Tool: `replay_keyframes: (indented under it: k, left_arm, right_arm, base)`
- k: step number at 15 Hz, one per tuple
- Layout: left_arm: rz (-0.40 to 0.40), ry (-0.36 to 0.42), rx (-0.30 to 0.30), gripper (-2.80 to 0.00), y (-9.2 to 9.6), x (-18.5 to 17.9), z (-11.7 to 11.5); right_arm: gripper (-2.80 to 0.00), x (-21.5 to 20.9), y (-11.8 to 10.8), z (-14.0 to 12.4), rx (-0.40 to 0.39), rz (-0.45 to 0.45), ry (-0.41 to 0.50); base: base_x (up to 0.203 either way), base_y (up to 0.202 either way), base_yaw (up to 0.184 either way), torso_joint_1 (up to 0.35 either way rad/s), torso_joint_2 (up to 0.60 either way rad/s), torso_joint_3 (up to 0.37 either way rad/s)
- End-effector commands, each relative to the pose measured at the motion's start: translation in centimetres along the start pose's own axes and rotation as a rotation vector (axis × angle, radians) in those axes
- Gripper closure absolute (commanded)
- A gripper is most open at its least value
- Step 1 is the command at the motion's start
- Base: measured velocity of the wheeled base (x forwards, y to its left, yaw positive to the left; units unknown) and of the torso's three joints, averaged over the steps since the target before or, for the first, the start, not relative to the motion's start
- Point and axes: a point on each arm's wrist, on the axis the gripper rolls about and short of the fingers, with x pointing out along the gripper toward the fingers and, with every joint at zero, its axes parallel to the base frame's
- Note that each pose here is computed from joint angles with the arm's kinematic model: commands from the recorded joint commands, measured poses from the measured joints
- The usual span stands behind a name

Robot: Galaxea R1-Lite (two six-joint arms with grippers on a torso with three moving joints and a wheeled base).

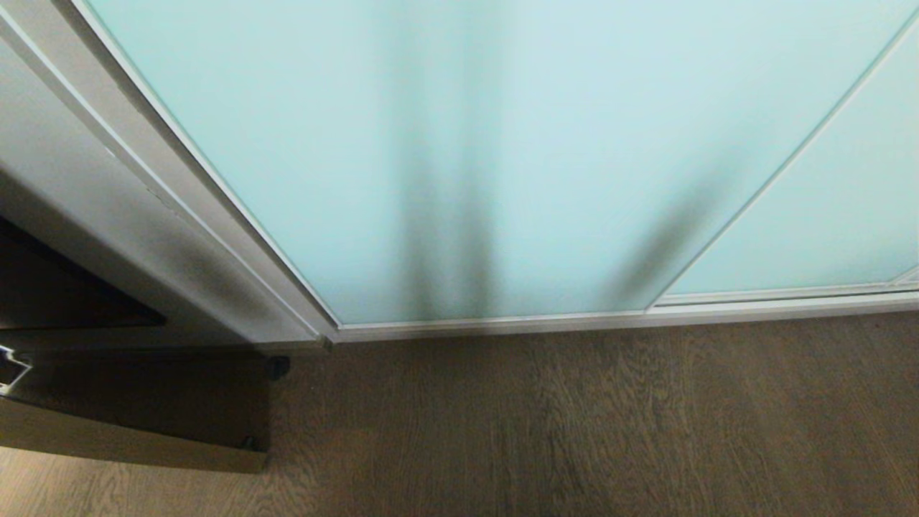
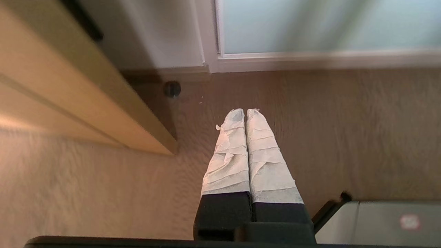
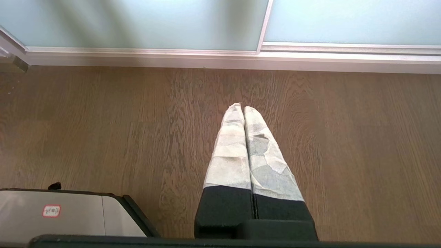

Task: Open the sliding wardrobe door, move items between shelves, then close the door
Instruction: Open the door

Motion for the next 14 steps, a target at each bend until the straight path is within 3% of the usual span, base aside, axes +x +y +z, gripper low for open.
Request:
replay_keyframes:
  k: [1, 14]
  left_arm:
    - [0.005, 0.014, -0.015, 0.0, 0.0, 0.09, -0.22]
    - [0.006, -0.003, -0.012, 0.0, 0.0, 0.2, -0.28]
  right_arm:
    - [0.0, -0.01, 0.0, -0.01, 0.0, 0.0, -0.002]
    - [0.0, -0.01, 0.0, -0.01, 0.0, 0.0, -0.002]
  base:
    - [0.0, 0.0, 0.0, 0.0, 0.0, 0.0]
    - [0.0, 0.0, 0.0, 0.0, 0.0, 0.0]
